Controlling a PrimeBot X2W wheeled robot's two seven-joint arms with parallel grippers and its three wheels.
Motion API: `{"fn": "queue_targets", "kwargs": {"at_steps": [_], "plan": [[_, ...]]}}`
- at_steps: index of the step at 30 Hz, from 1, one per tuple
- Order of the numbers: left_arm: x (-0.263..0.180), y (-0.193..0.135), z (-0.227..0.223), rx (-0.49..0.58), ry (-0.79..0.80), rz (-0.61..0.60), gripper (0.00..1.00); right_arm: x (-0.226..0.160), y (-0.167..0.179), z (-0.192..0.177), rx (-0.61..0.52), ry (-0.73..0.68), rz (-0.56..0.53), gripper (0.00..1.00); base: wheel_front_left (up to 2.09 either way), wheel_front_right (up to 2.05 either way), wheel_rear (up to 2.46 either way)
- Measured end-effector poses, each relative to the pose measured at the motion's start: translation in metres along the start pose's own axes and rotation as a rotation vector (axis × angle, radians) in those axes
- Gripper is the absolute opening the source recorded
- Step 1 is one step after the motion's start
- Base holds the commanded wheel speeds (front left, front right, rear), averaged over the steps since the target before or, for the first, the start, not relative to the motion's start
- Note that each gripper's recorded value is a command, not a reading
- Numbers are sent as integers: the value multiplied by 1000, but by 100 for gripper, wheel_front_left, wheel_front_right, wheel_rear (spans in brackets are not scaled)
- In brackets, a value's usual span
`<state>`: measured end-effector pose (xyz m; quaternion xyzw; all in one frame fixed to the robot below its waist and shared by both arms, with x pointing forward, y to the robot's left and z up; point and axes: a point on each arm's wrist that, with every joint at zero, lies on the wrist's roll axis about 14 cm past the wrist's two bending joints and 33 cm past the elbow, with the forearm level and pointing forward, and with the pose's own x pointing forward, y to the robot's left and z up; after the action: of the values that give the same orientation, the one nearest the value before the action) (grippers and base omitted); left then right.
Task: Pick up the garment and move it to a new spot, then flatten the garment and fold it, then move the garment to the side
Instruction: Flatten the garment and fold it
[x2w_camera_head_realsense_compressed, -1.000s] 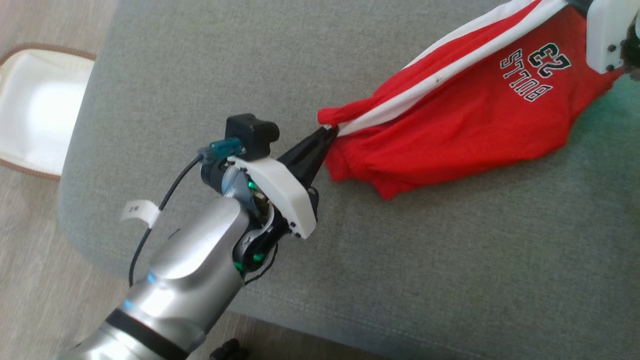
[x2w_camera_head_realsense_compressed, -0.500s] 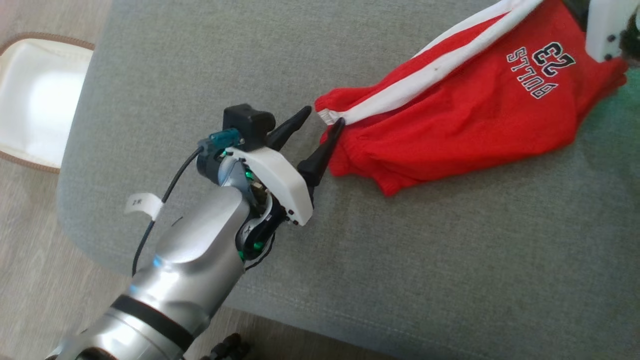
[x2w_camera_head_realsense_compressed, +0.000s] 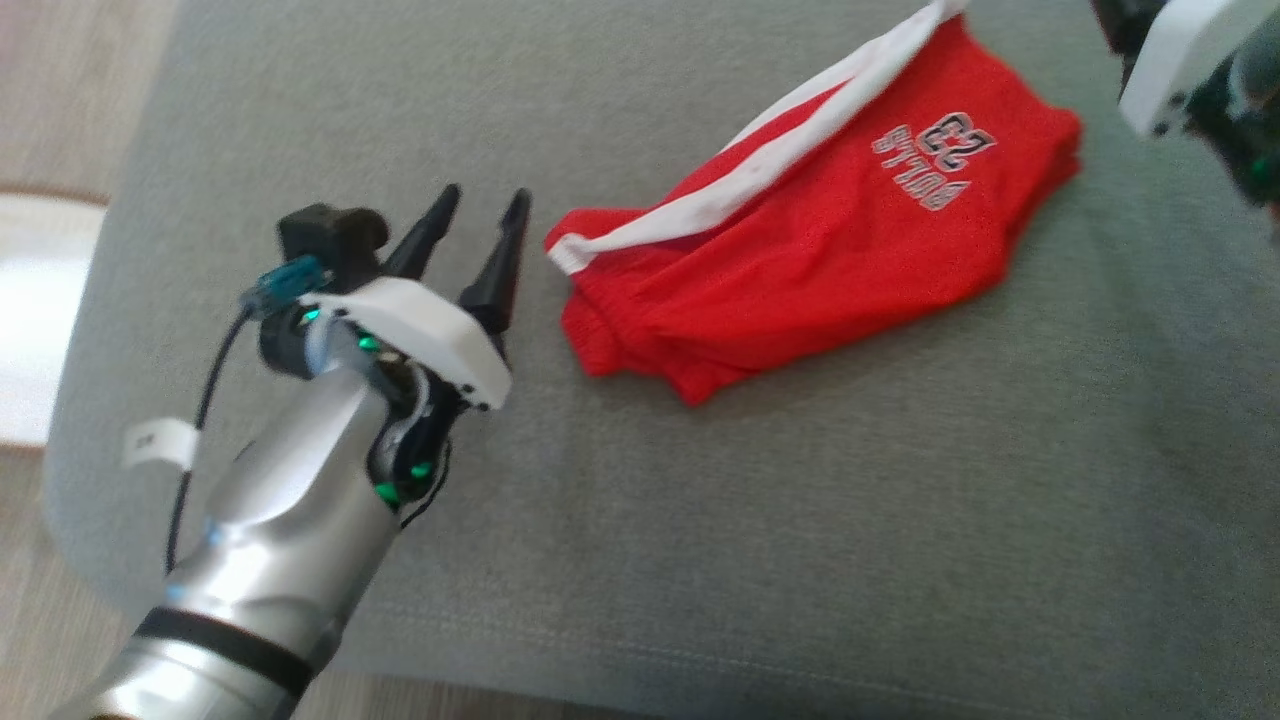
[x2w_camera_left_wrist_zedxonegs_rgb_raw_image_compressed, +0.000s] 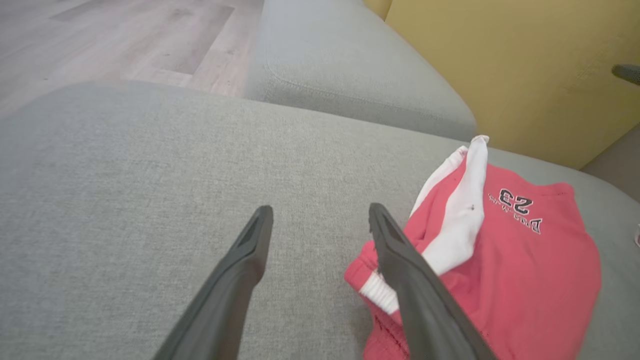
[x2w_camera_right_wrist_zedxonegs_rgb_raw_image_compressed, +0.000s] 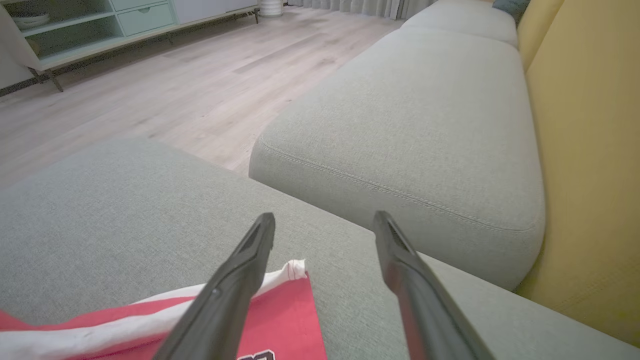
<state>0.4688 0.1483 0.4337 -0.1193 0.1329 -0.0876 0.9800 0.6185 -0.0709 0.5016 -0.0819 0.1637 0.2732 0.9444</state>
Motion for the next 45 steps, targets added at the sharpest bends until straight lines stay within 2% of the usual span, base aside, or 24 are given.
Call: {"fn": "queue_targets", "kwargs": {"at_steps": [5, 10, 13, 16, 21, 25, 27, 30, 34, 38, 45], "plan": [[-5, -7, 20, -18, -72, -7, 100, -40, -11, 0, -8, -96, -51, 100, 0, 0, 0], [-13, -18, 62, -65, -211, -7, 100, -80, -14, 19, -6, -234, -89, 100, 0, 0, 0], [-23, -37, 81, -54, -288, -49, 100, -104, -17, 23, -4, -290, -119, 100, 0, 0, 0], [-35, -51, 82, -26, -316, -70, 100, -124, -13, 19, 13, -323, -136, 100, 0, 0, 0], [-55, -54, 66, -60, -313, -38, 100, -159, -9, 9, 139, -402, -186, 100, 0, 0, 0], [-66, -68, 62, -30, -327, -65, 100, -192, -9, -5, 125, -445, -249, 100, 0, 0, 0], [-71, -72, 61, -51, -336, -61, 100, -205, -3, -16, 125, -459, -278, 100, 0, 0, 0], [-80, -76, 52, -44, -330, -64, 100, -218, 14, -36, 129, -457, -306, 100, 0, 0, 0], [-88, -76, 31, 30, -285, -59, 100, -226, 33, -61, 181, -445, -341, 100, 0, 0, 0], [-91, -81, 25, 51, -277, -77, 100, -228, 42, -68, 181, -438, -356, 100, 0, 0, 0], [-93, -68, 32, 36, -303, -36, 100, -224, 49, -75, 205, -424, -352, 100, 0, 0, 0]]}}
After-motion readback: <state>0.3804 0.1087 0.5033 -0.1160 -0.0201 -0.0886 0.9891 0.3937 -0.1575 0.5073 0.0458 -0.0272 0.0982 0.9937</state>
